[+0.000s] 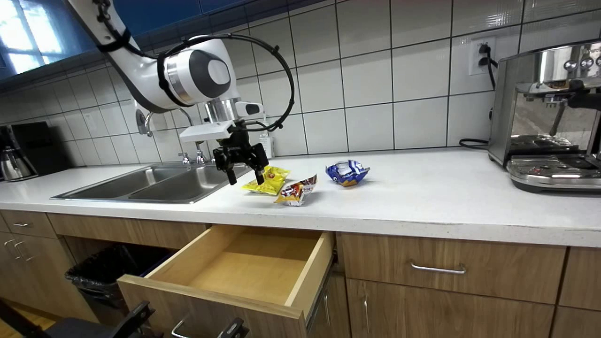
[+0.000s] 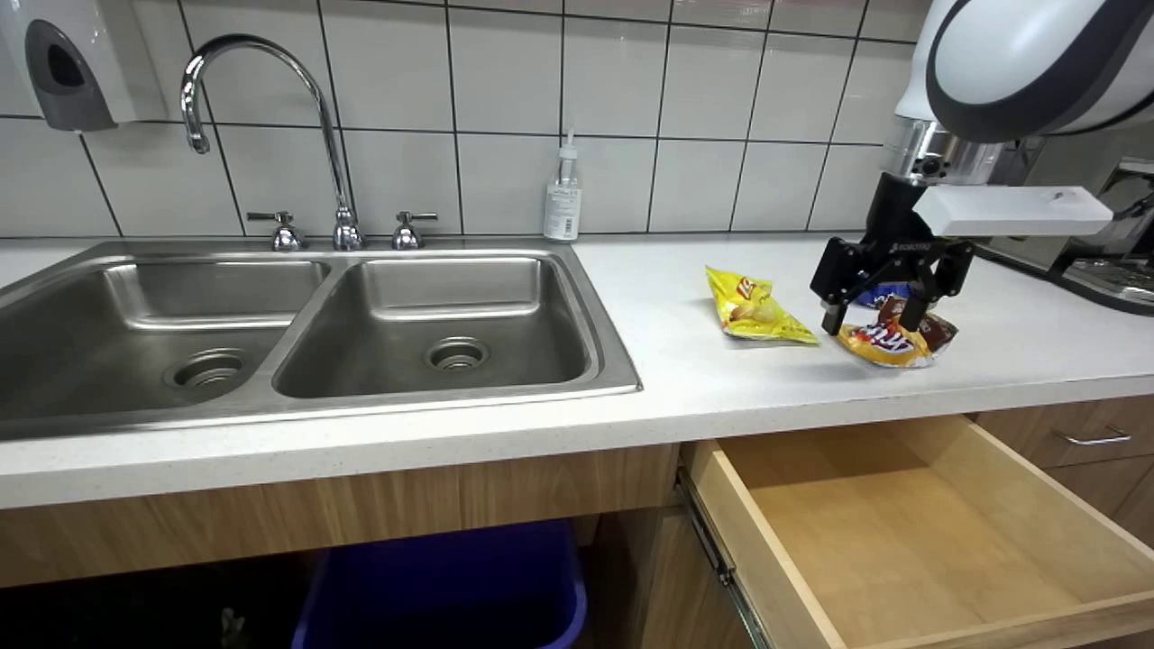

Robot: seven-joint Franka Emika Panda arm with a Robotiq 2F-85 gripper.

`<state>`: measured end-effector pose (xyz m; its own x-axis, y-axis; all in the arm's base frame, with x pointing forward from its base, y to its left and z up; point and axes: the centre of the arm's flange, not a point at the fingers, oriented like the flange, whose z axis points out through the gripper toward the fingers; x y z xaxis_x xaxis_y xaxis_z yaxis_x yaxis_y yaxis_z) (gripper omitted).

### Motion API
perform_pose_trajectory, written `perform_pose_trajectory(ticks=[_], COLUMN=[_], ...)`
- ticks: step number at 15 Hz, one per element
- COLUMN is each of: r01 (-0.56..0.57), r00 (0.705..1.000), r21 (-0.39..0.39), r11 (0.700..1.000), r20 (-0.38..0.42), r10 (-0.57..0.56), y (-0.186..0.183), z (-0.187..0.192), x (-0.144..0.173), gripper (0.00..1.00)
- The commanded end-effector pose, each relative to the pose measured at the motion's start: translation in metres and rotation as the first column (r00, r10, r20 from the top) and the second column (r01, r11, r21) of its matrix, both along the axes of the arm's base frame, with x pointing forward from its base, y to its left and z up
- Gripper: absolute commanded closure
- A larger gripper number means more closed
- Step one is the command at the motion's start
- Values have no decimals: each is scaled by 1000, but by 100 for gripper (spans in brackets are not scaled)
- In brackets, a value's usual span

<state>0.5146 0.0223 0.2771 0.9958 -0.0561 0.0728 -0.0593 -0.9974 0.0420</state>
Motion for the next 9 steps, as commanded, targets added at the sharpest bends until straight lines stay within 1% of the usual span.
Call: perform_pose_trajectory(ticks=[1, 9], r01=[-21, -19], r00=[1000, 999], r21=[21, 41], r11=[1000, 999], r20=[8, 28], r10=[21, 18], y=[0, 5], z=[0, -4], x=[29, 68], gripper=[0, 0])
